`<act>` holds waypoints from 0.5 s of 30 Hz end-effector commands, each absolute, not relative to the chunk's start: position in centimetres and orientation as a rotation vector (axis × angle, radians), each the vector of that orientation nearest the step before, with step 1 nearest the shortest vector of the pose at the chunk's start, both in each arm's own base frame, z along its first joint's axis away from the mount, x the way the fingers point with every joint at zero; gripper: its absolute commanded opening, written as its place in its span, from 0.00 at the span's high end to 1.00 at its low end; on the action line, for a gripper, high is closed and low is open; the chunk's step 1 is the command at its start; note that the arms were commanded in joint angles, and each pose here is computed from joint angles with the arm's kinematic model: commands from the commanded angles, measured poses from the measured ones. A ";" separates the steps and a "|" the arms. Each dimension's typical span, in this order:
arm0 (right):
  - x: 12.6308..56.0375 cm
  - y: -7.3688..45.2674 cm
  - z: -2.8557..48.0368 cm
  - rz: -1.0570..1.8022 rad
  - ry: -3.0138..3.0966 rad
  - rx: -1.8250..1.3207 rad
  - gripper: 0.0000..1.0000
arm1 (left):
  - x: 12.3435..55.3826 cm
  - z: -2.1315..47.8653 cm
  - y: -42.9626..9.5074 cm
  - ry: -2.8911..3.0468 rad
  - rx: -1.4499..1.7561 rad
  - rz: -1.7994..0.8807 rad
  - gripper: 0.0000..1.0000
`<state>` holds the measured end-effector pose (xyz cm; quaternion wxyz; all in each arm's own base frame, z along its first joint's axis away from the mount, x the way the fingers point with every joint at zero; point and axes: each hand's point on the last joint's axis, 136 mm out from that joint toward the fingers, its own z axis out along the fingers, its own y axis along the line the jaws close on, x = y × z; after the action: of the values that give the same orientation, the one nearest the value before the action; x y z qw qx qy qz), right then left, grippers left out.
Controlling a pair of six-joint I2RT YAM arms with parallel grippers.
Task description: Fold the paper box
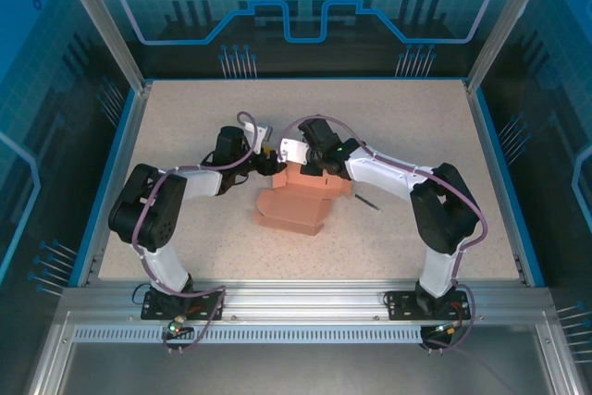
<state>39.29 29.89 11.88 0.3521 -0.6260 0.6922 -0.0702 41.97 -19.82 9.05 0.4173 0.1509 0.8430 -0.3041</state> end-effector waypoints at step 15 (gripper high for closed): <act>39.4 29.5 14.0 -0.112 1.794 -1.544 1.00 | 40.2 7.6 -19.2 2.158 0.382 -0.736 0.30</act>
<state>39.42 29.71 11.93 0.3538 -0.6168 0.7004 -0.0615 40.52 -19.47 8.17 0.4055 0.1475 0.8500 -0.3023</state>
